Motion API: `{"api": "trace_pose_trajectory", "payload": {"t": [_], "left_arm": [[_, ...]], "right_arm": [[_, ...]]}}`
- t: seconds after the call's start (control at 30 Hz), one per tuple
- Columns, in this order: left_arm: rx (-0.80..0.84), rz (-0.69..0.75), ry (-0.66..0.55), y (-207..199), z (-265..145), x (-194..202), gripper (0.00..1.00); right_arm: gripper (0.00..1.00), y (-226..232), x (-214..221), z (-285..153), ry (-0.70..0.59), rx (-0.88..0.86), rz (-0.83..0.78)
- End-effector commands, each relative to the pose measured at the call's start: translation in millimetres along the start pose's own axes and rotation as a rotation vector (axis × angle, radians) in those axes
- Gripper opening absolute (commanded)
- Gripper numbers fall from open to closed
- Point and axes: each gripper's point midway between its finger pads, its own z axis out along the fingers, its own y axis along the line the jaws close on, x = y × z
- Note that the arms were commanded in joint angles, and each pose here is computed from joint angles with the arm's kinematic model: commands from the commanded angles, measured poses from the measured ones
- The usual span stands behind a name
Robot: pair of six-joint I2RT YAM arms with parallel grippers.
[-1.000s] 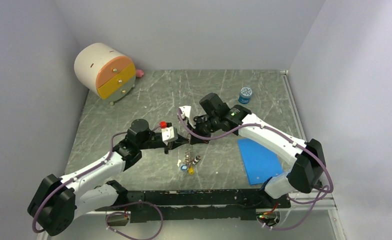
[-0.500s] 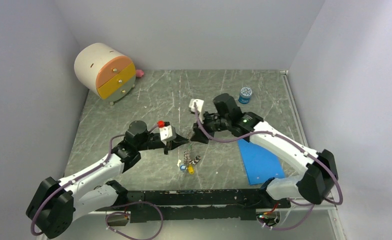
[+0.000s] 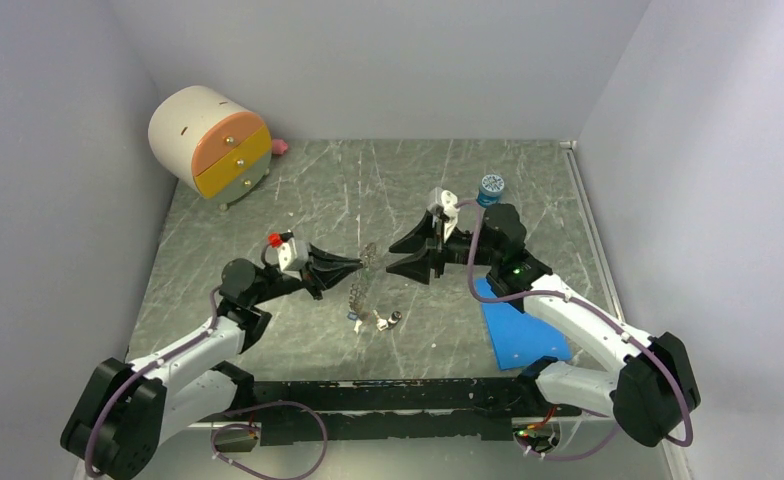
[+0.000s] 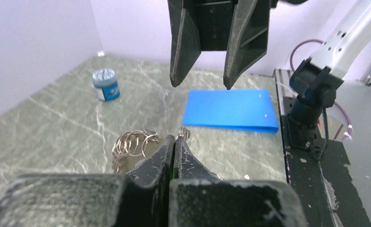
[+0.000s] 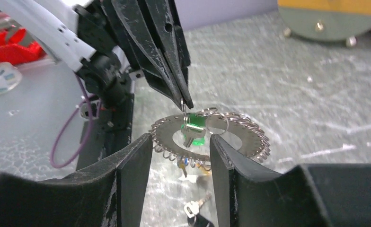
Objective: Put the keys on the keyring
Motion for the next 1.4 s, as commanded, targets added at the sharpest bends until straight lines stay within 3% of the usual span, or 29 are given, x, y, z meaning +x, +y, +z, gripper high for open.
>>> {"api": "trace_pose_trajectory", "payload": {"t": [0.0, 0.33, 0.67, 0.77, 0.83, 0.97, 1.17, 1.37], "left_arm": [[0.08, 0.113, -0.242, -18, -4, -63, 0.03], [0.095, 0.088, -0.292, -16, -4, -69, 0.02], [0.109, 0.085, -0.287, -18, -4, -69, 0.02], [0.105, 0.088, -0.289, -19, -5, -69, 0.03], [0.098, 0.092, -0.296, -19, -6, -70, 0.03], [0.089, 0.094, -0.296, -19, -7, -71, 0.03], [0.101, 0.099, -0.288, -21, -7, -71, 0.02], [0.105, 0.094, -0.291, -21, -6, -71, 0.02]], "right_arm": [[0.49, 28, -45, 1, -0.143, -0.148, -0.093], [0.42, 46, -55, 15, -0.169, -0.219, -0.134], [0.34, 38, -45, 42, -0.118, -0.143, -0.145], [0.2, 36, -43, 44, -0.109, -0.135, -0.144], [0.18, 36, -40, 45, -0.1, -0.136, -0.141], [0.19, 33, -35, 44, -0.082, -0.116, -0.141], [0.37, 31, -39, 37, -0.111, -0.065, -0.151], [0.35, 31, -39, 38, -0.103, -0.073, -0.14]]}}
